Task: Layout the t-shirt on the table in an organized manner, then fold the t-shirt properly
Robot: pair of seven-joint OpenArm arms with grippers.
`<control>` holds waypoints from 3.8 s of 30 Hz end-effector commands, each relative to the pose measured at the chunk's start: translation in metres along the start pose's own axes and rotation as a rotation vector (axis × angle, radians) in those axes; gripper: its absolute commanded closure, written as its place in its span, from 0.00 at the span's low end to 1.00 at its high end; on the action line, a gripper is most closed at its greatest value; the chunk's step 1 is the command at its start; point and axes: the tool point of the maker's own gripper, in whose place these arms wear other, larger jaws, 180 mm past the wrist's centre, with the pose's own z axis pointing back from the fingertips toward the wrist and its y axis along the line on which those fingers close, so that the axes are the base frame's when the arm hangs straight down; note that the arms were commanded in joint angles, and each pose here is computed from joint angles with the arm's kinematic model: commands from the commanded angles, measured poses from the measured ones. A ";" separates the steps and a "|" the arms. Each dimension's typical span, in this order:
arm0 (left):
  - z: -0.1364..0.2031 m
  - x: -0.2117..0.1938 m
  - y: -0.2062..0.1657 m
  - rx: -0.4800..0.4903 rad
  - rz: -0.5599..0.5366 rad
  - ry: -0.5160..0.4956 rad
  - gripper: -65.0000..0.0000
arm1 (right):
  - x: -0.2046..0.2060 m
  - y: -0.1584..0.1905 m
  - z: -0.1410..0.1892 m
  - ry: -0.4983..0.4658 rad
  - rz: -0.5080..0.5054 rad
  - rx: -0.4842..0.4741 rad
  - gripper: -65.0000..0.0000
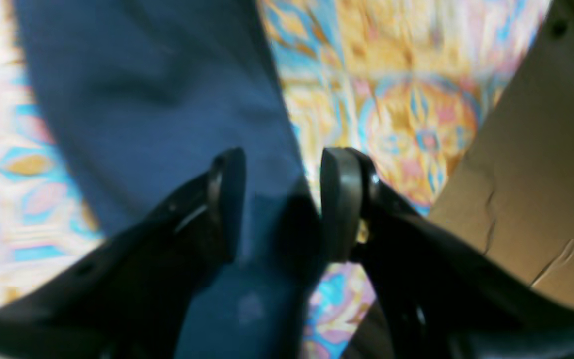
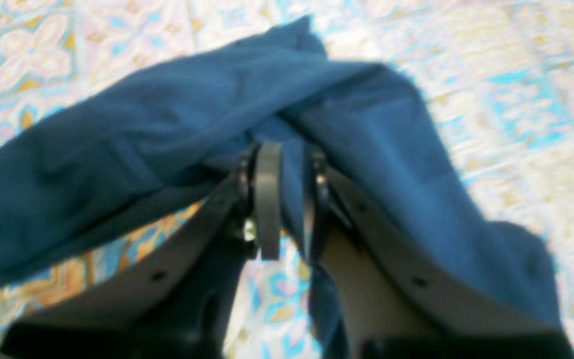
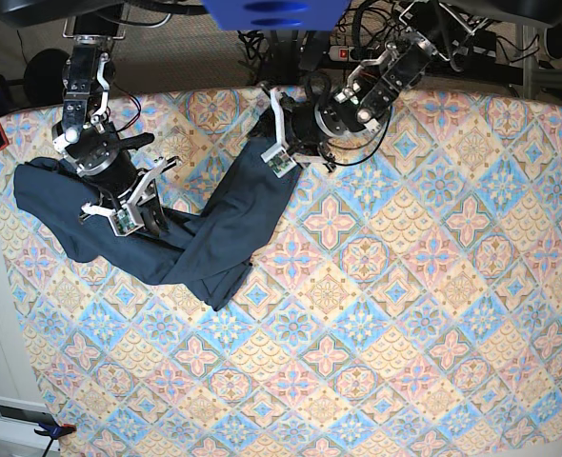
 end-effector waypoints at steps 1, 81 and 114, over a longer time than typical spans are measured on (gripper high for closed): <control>-0.002 0.008 -0.002 0.007 -0.019 -0.026 0.62 | 0.016 -0.003 0.004 -0.055 0.014 -0.002 0.89; 0.179 0.058 0.191 0.252 0.315 -0.417 0.86 | 0.010 0.003 0.008 -0.042 0.011 0.007 0.89; 0.110 -0.087 0.199 0.390 -0.079 0.287 0.55 | 0.005 0.011 0.013 -0.033 0.012 0.019 0.89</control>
